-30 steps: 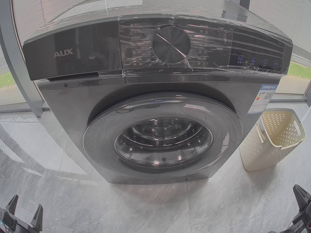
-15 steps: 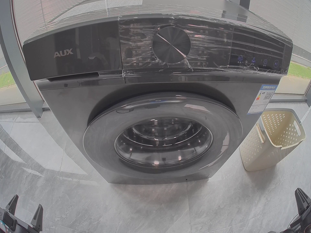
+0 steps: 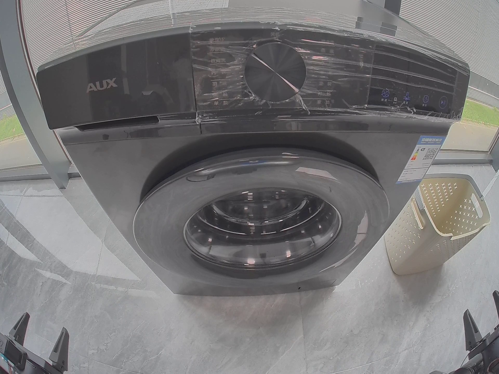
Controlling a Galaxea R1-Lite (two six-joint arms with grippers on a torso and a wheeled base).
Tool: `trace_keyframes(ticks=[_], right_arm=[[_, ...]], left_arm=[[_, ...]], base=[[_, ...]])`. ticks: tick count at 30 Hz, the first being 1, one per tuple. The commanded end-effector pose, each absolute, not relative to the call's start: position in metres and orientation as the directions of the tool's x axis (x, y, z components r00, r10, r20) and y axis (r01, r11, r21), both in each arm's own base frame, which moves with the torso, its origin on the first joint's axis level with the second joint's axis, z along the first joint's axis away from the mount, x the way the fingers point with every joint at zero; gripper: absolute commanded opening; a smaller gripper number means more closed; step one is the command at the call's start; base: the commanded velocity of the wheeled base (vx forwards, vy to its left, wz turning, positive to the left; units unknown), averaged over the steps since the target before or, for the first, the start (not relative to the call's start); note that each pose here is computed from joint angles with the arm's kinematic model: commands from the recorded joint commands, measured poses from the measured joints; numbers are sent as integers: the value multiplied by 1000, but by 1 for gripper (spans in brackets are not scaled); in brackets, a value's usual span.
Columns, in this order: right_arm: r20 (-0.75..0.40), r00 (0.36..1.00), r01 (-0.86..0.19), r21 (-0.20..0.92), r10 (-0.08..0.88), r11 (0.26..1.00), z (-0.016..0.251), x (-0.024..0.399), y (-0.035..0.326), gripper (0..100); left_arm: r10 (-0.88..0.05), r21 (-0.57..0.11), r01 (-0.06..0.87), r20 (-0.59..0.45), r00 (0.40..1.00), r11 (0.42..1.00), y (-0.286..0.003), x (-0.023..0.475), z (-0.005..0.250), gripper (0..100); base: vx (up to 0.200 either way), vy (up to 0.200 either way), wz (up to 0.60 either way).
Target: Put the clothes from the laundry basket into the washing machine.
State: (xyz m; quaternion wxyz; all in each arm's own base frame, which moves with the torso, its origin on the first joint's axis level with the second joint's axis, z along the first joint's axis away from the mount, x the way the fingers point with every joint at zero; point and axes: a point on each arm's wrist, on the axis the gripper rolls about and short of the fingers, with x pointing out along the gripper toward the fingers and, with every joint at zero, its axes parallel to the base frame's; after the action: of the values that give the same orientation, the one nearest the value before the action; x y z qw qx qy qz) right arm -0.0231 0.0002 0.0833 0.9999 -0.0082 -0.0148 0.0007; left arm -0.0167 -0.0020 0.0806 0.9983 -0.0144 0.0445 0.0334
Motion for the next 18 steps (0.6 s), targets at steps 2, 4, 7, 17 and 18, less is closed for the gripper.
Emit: trace_keyframes(ticks=[2,4,7,17,18], right_arm=[[-3,1000,0,3,0,1000,76,-22,0,100],[-2,1000,0,3,0,1000,76,-22,0,100],[-3,1000,2,3,-2,1000,76,-22,0,100],[-3,1000,3,3,-3,1000,76,-22,0,100],[-3,1000,5,5,-5,1000,76,-22,0,100]], left_arm=[[67,-33,-71,-104,992,997,-2,-16,77,100],[67,-33,-71,-106,992,997,-2,-16,77,100],[67,-31,-71,-106,992,997,-2,-16,77,100],[67,-25,-70,-104,992,997,-2,-16,77,100],[67,-22,-70,-104,992,997,-2,-16,77,100]], base=[[0,0,0],[0,0,0],[0,0,0],[0,0,0],[0,0,0]])
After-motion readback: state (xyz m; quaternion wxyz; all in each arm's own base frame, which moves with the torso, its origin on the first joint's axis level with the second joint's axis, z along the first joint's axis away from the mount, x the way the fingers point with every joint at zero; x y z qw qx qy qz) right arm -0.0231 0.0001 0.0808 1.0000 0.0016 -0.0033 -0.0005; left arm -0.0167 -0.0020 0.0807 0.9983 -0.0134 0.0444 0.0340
